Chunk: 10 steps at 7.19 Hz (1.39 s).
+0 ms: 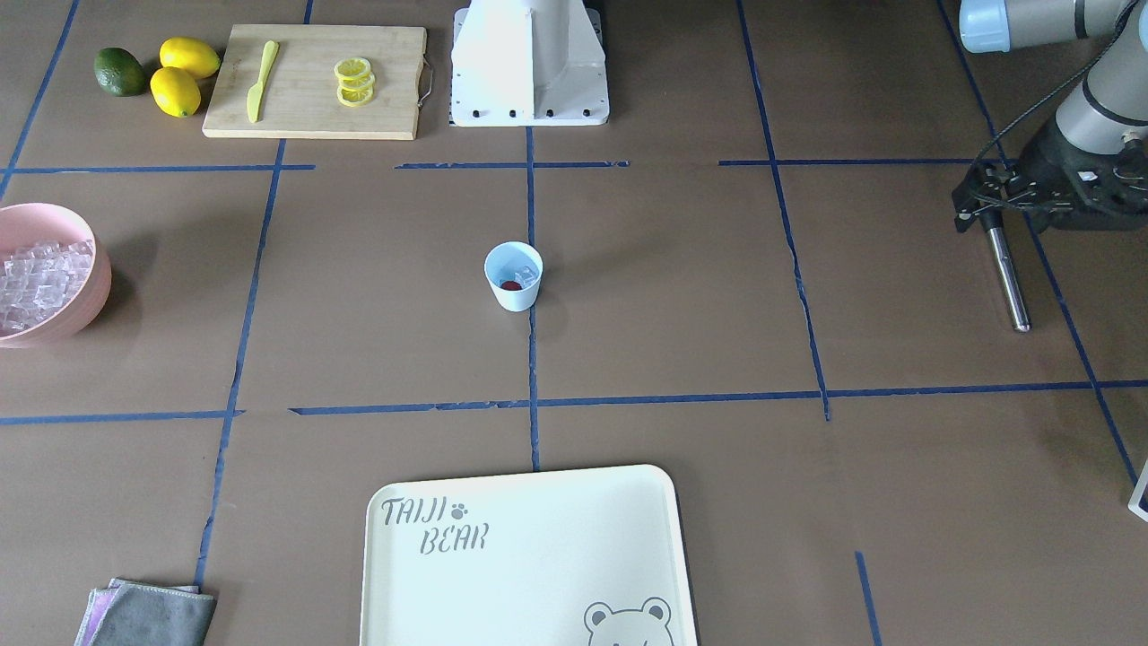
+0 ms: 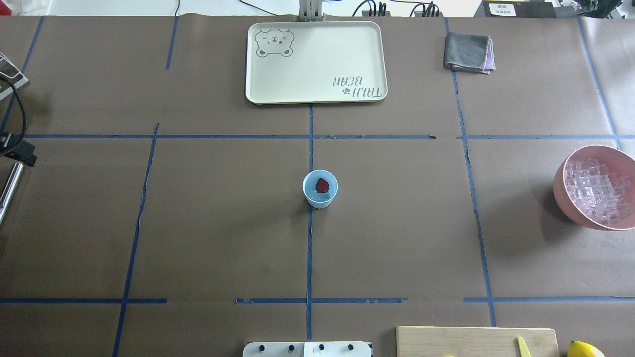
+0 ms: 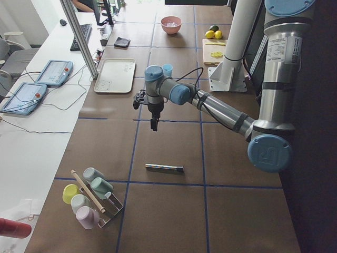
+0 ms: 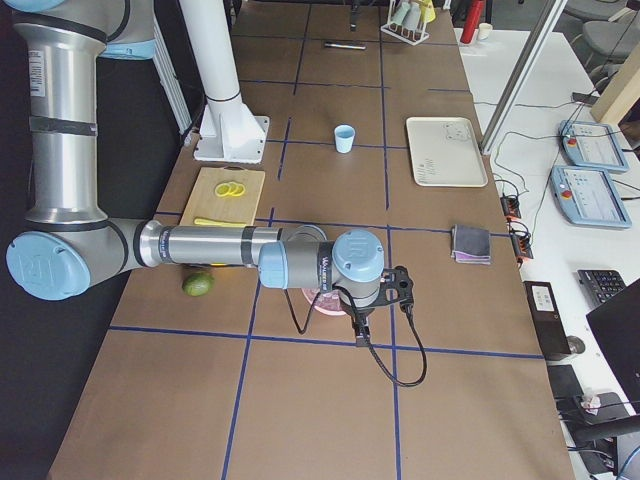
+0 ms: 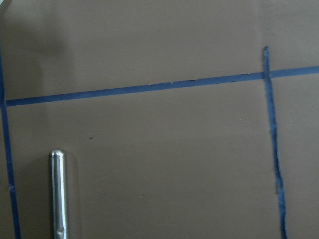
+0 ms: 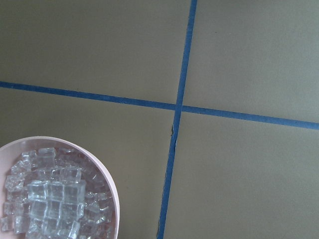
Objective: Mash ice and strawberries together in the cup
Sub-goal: 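Withdraw the left gripper back toward the metal muddler, then lower the left gripper onto the metal muddler and grasp it upright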
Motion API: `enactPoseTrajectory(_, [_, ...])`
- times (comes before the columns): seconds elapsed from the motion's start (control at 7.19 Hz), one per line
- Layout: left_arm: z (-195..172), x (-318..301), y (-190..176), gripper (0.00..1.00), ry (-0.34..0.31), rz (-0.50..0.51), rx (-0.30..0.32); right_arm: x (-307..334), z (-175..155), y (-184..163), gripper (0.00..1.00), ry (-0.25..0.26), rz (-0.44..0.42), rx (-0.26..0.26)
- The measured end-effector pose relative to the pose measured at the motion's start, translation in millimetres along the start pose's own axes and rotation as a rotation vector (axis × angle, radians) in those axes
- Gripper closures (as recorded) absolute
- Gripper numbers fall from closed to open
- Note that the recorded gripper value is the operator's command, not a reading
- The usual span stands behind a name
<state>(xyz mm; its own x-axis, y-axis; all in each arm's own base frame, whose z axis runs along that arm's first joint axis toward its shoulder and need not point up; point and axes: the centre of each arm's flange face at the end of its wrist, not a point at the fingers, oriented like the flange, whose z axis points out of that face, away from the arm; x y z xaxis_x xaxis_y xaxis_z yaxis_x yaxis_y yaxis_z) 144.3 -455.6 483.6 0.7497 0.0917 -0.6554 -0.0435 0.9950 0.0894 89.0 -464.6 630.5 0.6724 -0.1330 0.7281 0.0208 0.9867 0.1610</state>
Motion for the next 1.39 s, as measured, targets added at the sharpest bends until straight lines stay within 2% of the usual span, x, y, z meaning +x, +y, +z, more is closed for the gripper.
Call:
enactPoseTrajectory(0.42, [72.7,-74.4,13.4,0.0,0.027,-0.004,0.049,-0.3,-0.3,0.2,0.01,0.0,-0.001,0.0])
enactPoseTrajectory(0.7, [108.3,-101.7,14.1,0.0,0.048,-0.051,0.08,-0.3,-0.2,0.4,0.01,0.0,-0.001,0.0])
enactPoseTrajectory(1.39, [155.4,-130.5,2.9,0.0,0.082,-0.136,0.126,-0.7,-0.7,-0.3,0.01,0.001,-0.004,0.002])
